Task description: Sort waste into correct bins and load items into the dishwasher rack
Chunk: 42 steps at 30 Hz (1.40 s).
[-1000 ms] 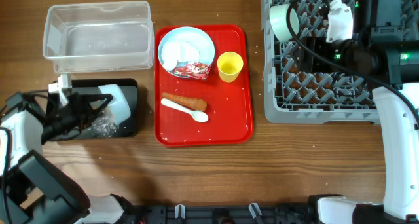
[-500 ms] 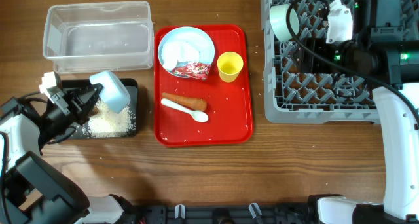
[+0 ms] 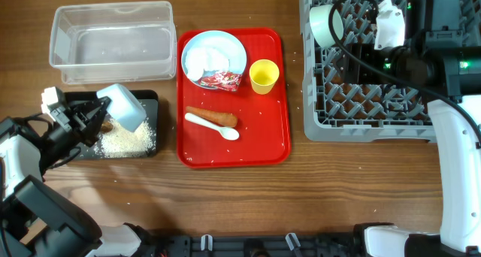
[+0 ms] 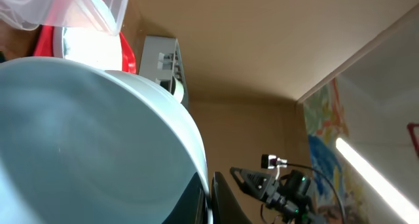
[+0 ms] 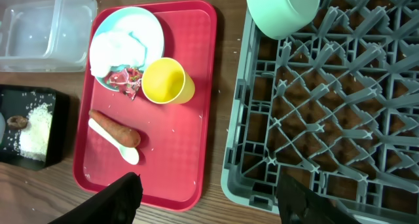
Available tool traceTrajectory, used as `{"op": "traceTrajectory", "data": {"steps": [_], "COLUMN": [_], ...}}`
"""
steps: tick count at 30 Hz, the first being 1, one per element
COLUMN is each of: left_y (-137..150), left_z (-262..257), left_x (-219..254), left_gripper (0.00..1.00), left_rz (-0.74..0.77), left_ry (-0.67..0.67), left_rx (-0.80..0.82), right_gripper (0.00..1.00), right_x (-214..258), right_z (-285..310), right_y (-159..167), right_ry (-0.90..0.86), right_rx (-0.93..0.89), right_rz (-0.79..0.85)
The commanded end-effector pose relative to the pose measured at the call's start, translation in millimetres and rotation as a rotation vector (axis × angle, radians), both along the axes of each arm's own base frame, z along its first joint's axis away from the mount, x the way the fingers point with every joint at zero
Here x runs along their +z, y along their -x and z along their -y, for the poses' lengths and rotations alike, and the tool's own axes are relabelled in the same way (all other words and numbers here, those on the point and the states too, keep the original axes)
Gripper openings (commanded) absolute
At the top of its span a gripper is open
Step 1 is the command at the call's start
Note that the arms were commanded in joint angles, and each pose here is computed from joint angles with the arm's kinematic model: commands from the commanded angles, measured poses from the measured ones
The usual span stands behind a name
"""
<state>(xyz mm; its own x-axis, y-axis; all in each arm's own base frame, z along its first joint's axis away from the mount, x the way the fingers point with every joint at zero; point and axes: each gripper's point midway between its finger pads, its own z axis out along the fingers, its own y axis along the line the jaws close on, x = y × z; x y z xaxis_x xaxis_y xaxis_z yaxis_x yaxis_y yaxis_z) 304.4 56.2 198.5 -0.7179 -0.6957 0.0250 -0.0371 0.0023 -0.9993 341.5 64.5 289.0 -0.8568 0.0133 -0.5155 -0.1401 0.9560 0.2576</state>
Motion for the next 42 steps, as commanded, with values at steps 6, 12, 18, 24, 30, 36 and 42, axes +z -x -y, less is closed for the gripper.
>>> {"op": "traceTrajectory", "data": {"steps": [6, 12, 18, 24, 30, 36, 42], "left_y": [3, 3, -5, -14, -16, 30, 48], "left_z": [-7, -6, 52, 168, 255, 322, 351], "left_x": [8, 8, 9, -19, -62, -102, -106], "left_gripper": [0.04, 0.04, 0.04, 0.04, 0.04, 0.04, 0.04], "left_rz": [-0.021, -0.023, 0.072, 0.103, 0.024, 0.175, 0.319], "left_ry": [0.068, 0.069, -0.030, -0.360, -0.800, -1.367, -1.568], "left_rx": [0.031, 0.029, -0.168, -0.563, -0.684, -0.766, -0.740], "right_gripper": [0.69, 0.69, 0.69, 0.69, 0.70, 0.70, 0.70], "right_x": [-1, -1, -1, -6, -15, -34, -37], "right_z": [2, 2, 2, 2, 2, 1, 1], "right_y": [-2, -2, -4, -7, -12, -20, -22], "right_ry": [0.012, 0.012, 0.012, 0.012, 0.014, 0.016, 0.017], "right_rx": [0.002, 0.002, 0.002, 0.002, 0.001, 0.000, 0.002], "right_rz": [0.004, 0.004, 0.007, -0.002, -0.029, -0.088, -0.095]}}
